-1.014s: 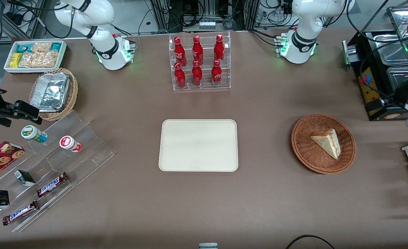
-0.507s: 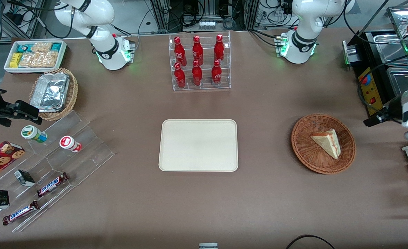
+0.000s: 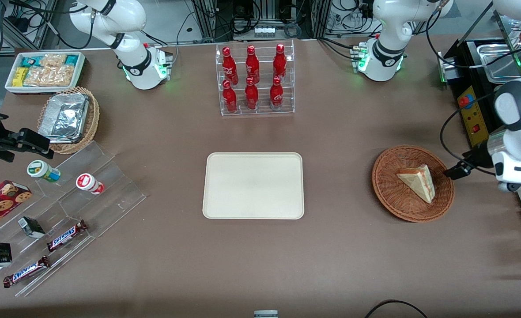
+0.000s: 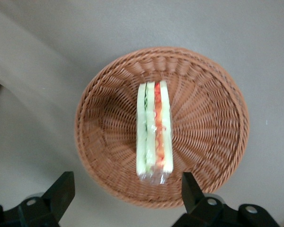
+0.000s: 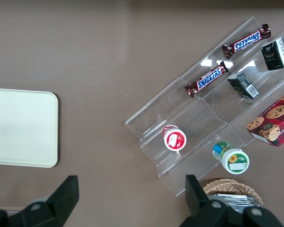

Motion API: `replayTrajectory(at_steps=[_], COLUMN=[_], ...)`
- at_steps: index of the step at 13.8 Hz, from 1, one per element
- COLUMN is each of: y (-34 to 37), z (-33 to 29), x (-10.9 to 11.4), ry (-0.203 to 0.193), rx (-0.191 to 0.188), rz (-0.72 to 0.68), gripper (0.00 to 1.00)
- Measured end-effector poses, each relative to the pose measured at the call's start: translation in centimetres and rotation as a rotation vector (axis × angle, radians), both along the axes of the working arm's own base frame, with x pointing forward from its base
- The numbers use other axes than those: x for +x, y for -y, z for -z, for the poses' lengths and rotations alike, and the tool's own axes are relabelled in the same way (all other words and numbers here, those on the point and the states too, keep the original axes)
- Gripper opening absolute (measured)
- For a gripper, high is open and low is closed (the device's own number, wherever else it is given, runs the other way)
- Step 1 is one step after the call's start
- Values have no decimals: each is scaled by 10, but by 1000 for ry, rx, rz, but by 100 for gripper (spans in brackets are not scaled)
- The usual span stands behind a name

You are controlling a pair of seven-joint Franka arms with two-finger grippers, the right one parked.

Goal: Place sandwich from basket to tray
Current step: 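Lower the open left gripper over the wrapped sandwich in the basket, then close the left gripper on the sandwich and lift it from the basket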

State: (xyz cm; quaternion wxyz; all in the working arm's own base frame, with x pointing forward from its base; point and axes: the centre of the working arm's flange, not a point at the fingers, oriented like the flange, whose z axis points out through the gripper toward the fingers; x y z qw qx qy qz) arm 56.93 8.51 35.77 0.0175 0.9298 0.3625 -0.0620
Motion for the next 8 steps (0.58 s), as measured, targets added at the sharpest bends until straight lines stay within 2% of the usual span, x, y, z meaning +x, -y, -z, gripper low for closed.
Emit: replayTrajectory(at_steps=[3,5,8], y=[0,1,9], z=[51,68,73], x=[-2,-3,0], ry=[9,-1,11], rx=[19,11,-6], rz=[-65,-86,-103], gripper=[100,100,100])
